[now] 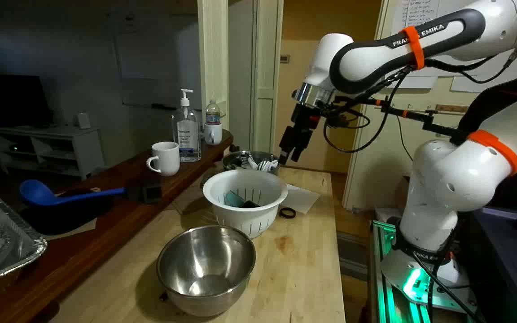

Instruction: Pick up the pot holder and place it on the small silver bowl

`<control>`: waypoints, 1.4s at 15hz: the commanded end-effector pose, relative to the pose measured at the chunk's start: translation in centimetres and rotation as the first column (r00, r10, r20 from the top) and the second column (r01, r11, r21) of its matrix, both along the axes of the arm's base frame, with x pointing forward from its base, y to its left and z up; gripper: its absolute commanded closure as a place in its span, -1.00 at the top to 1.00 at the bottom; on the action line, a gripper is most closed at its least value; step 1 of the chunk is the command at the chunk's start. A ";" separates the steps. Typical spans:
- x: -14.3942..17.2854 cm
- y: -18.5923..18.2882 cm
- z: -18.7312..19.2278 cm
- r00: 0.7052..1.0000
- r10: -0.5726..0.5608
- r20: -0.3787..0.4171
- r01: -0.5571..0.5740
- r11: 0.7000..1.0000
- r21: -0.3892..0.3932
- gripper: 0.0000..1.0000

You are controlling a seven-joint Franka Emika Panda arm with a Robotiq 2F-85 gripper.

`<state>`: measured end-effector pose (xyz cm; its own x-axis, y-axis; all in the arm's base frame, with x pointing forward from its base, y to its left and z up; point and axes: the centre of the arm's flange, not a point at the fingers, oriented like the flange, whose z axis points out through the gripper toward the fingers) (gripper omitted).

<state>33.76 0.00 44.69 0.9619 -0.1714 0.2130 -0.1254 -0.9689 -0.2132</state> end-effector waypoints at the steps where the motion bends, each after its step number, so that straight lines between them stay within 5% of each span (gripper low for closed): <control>1: -0.2 0.0 -0.6 1.000 0.001 -0.013 -0.001 1.000 0.000 1.00; 21: -0.4 0.1 -1.8 0.999 0.001 -0.042 -0.001 1.000 0.000 1.00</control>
<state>33.33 0.06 42.84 0.9702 -0.1702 0.1723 -0.1331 -0.9691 -0.2076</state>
